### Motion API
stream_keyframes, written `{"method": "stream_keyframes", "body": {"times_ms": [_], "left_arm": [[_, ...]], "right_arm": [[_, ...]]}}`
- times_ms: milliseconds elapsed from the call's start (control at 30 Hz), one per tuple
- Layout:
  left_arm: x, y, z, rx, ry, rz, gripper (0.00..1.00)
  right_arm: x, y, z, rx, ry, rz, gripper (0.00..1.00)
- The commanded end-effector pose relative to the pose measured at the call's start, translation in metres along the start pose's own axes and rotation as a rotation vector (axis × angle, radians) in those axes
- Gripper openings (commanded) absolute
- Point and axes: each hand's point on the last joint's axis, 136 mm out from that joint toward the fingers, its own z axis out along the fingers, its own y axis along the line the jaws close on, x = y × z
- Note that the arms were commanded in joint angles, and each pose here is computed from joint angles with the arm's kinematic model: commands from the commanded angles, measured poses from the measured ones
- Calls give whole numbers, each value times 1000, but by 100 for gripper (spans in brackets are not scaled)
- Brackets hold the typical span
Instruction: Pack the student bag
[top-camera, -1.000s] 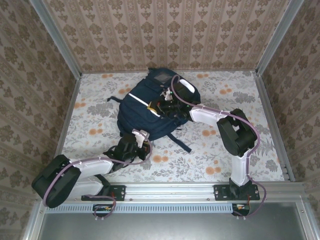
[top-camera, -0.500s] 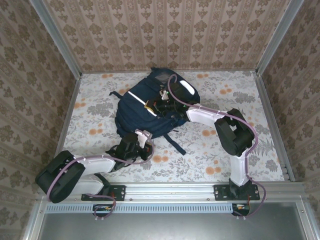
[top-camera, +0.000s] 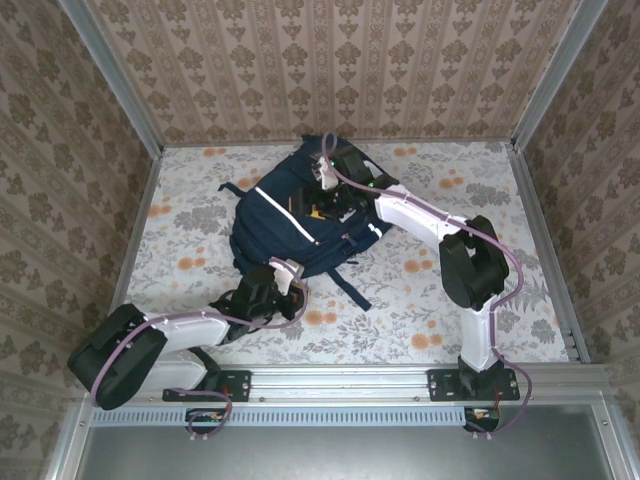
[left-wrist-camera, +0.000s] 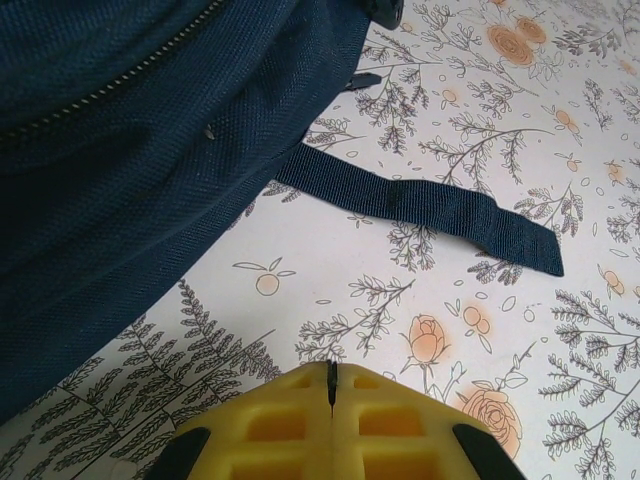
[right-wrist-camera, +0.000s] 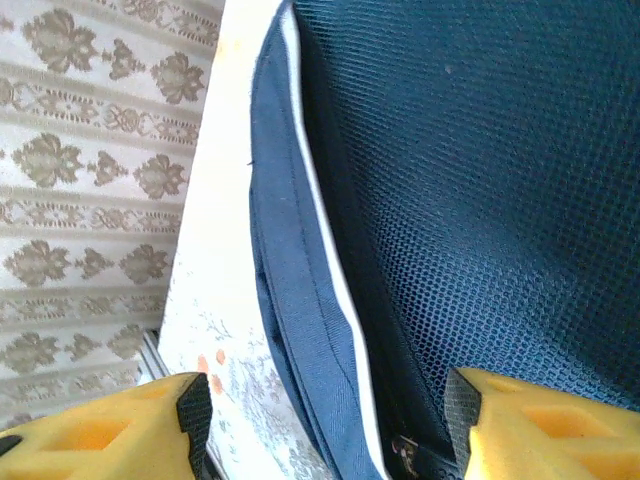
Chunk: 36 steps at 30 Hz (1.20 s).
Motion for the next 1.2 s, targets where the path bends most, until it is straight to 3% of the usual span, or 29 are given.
{"method": "stream_keyframes", "body": {"times_ms": [0, 367, 600, 733, 1000, 1167], "left_arm": [[0, 2, -1, -3, 2, 5, 0], [-3, -3, 1, 21, 6, 12, 0], [-3, -3, 3, 22, 9, 5, 0], [-1, -3, 3, 19, 10, 3, 0], [0, -5, 9, 26, 21, 2, 0], [-1, -6, 14, 29, 26, 7, 0]], "right_arm": [[39, -24, 5, 38, 208, -94, 65], [72, -20, 38, -62, 345, -66, 59], [70, 0, 56, -129, 314, -42, 16], [55, 9, 57, -155, 237, 14, 0], [1, 23, 54, -249, -19, 222, 0], [-11, 25, 56, -273, -73, 289, 0]]}}
